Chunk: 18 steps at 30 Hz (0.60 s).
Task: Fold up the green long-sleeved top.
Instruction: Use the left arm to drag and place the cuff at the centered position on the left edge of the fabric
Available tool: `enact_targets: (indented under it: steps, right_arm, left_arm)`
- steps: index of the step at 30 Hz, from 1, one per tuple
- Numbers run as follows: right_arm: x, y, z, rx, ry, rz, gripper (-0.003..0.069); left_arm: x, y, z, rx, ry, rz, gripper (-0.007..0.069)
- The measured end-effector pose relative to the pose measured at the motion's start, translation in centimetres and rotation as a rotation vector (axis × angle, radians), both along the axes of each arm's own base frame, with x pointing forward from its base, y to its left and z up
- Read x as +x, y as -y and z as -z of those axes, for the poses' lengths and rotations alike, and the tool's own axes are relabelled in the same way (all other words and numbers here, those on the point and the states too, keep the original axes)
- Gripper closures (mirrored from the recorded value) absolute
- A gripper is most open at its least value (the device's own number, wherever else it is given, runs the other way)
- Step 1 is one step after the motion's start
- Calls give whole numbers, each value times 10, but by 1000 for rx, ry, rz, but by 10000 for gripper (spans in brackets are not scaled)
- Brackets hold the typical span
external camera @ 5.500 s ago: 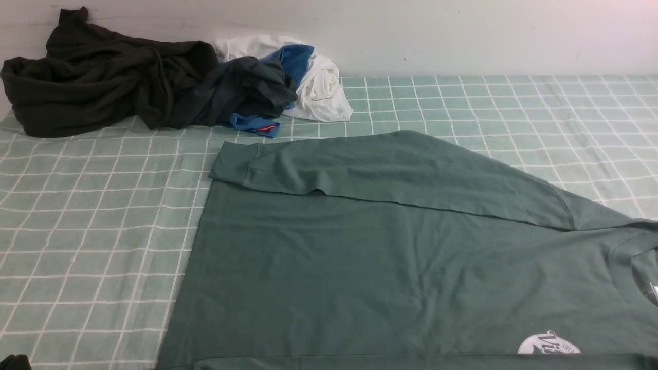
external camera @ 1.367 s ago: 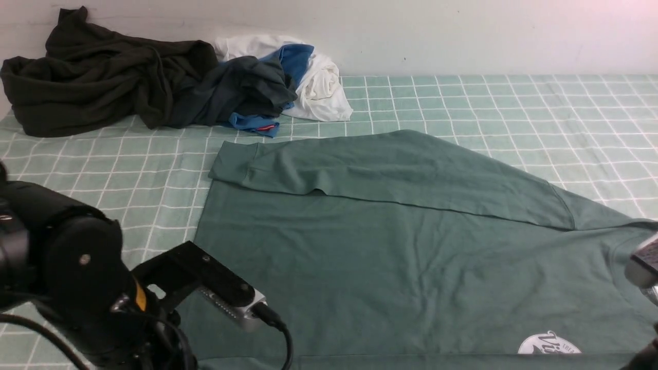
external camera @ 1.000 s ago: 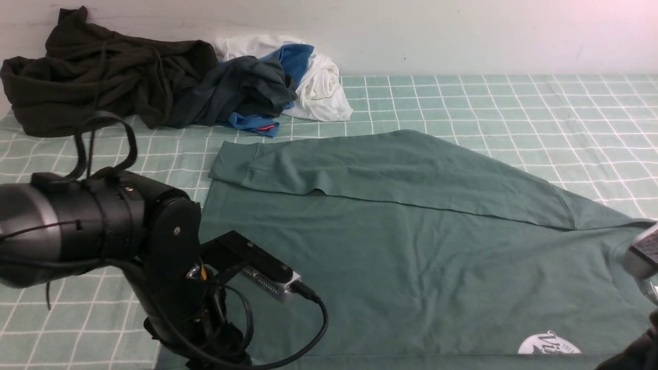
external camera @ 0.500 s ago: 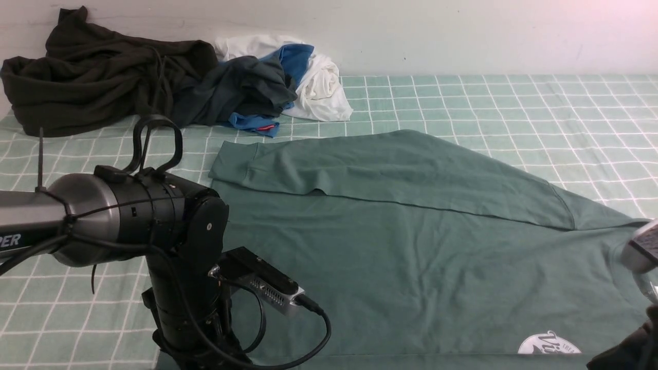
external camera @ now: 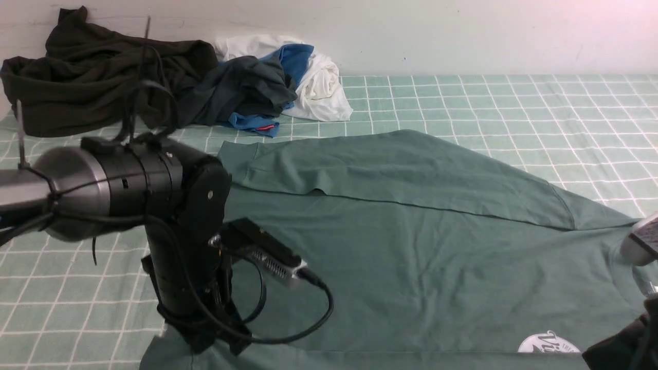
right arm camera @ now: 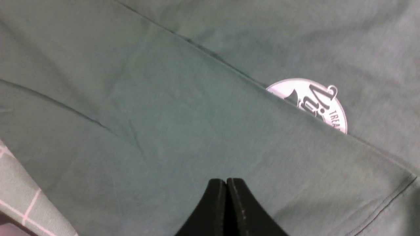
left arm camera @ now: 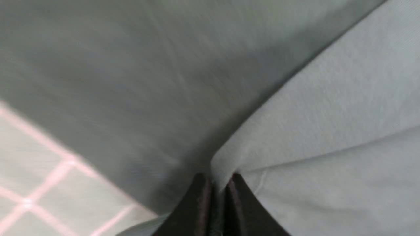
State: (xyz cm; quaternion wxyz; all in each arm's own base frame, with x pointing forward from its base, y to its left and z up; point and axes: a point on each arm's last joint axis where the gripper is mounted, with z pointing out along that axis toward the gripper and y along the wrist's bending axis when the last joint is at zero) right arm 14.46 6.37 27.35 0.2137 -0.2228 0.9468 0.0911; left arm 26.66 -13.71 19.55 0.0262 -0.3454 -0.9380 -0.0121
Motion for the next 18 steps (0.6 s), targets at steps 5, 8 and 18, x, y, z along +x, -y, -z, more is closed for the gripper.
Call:
enact_targets:
  steps: [5,8,18]
  right_arm:
    - [1,0,-1,1,16,2,673]
    - [2,0,-1,2,22,3,673]
    - [6,5,-1,-31,56,60,673]
  left_arm:
    - [25,10,-54,-33,133,11,599]
    - [38,15,-81,-55,209,13,599]
    - [70,25,-104,-38,321,27,599]
